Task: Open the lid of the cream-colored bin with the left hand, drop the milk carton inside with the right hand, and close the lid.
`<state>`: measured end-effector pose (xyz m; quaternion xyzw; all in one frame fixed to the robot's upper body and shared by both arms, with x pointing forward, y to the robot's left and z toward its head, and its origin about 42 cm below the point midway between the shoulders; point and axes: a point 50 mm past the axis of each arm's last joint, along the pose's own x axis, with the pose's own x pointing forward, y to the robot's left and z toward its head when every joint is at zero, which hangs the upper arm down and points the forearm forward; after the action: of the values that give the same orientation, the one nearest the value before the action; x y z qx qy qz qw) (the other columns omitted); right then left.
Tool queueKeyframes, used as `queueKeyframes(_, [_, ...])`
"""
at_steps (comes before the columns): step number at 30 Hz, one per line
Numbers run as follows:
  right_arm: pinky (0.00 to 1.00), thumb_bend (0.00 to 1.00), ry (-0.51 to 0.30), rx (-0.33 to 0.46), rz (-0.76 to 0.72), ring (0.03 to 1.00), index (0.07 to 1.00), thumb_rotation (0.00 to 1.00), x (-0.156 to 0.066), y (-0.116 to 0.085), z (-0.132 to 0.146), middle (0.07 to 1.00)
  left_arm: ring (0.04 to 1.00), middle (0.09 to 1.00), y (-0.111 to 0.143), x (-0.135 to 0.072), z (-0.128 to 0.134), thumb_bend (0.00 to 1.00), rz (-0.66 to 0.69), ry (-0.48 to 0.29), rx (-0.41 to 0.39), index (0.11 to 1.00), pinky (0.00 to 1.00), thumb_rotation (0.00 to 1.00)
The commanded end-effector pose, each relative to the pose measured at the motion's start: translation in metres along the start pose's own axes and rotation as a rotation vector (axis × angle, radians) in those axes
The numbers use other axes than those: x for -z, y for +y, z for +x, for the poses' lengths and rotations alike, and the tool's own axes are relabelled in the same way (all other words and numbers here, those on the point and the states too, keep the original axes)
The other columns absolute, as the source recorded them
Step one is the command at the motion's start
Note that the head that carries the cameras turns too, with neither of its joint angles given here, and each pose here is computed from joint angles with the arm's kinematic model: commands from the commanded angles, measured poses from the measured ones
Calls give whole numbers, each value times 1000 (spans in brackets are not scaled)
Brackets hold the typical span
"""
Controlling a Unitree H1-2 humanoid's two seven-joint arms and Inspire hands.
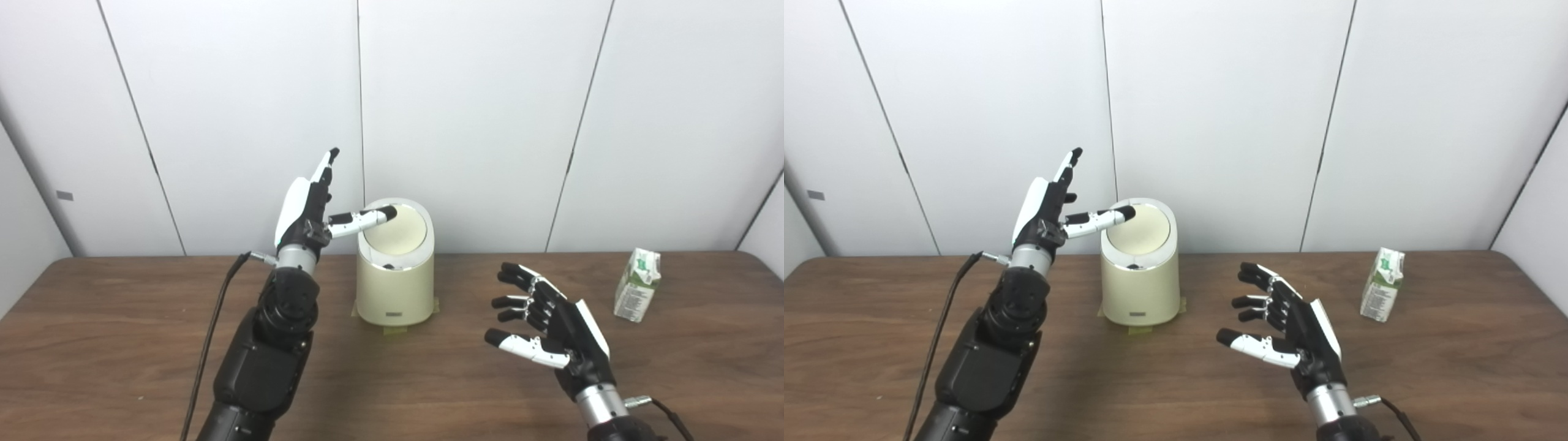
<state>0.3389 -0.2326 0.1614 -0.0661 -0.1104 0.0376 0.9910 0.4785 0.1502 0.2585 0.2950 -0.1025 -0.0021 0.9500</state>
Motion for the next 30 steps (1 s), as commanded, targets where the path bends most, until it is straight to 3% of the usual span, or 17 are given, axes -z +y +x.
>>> queueKeyframes(1, [580,712,-115,11,1,650,805,257,-25,0,15,811,1000,1000,14,-32,15,990,51,-114,-64,1000,863,320])
queueKeyframes(17, [552,717,-131,8,-8,635,803,273,-29,3,14,814,1000,1000,-3,-17,14,925,126,-86,-65,1000,890,245])
queueKeyframes(26, [539,717,-131,6,-9,625,793,266,-29,5,15,817,1000,1000,-16,-27,20,999,298,-96,-103,1000,977,298])
queueKeyframes(30, [539,715,-138,5,-6,621,791,267,-31,6,15,809,1000,1000,-14,-33,21,1000,413,-107,-102,1000,975,270])
